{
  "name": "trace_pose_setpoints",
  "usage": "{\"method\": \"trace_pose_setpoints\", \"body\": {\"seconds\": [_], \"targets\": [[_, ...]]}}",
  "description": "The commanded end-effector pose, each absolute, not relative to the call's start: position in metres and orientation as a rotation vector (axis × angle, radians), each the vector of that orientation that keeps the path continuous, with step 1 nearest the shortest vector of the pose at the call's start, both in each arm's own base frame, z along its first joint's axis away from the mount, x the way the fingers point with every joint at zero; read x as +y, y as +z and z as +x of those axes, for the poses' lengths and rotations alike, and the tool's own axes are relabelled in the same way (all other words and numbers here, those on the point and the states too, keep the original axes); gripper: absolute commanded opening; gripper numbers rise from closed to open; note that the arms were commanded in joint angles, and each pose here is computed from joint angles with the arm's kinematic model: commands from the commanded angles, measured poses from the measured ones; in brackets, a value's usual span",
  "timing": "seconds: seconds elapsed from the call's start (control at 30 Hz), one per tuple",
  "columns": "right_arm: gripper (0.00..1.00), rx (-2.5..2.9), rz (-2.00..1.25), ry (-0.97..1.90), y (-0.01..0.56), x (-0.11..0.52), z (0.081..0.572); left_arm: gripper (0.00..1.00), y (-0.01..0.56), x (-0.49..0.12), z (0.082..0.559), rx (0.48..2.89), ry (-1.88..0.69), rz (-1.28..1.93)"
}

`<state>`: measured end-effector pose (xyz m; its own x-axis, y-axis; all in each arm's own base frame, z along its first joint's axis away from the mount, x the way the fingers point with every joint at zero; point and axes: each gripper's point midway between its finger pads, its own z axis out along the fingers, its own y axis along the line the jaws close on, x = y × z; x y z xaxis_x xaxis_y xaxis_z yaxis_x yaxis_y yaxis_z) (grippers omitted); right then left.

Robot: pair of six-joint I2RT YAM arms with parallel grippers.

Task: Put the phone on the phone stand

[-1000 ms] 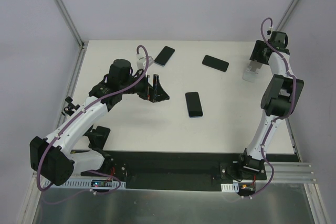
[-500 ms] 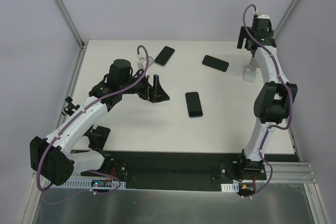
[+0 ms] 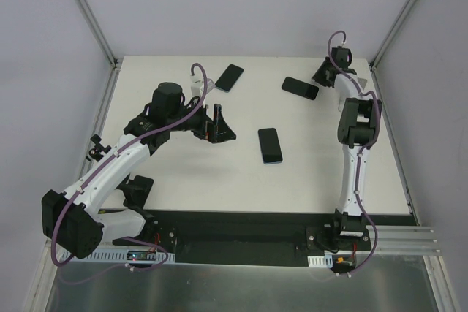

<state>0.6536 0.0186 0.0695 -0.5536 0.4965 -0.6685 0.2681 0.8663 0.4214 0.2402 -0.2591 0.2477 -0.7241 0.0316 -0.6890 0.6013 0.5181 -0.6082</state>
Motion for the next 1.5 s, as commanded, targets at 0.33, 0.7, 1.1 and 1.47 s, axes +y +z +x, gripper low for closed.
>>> {"method": "trace_pose_setpoints", "body": {"seconds": [0.33, 0.7, 1.1, 1.47], "targets": [[0.26, 2.210, 0.774, 0.536, 0.050, 0.030, 0.654, 0.94, 0.266, -0.259, 0.249, 2.066, -1.183, 0.527], [0.45, 2.400, 0.633, 0.650, 0.054, 0.074, 0.582, 0.94, 0.272, -0.257, 0.247, 2.042, -1.171, 0.531], [0.96, 2.465, 0.008, 0.303, 0.093, 0.088, 0.567, 0.94, 0.273, -0.257, 0.246, 2.043, -1.181, 0.529], [0.96, 2.479, -0.316, -0.083, 0.089, 0.092, 0.588, 0.94, 0.269, -0.259, 0.247, 2.056, -1.182, 0.528]]}}
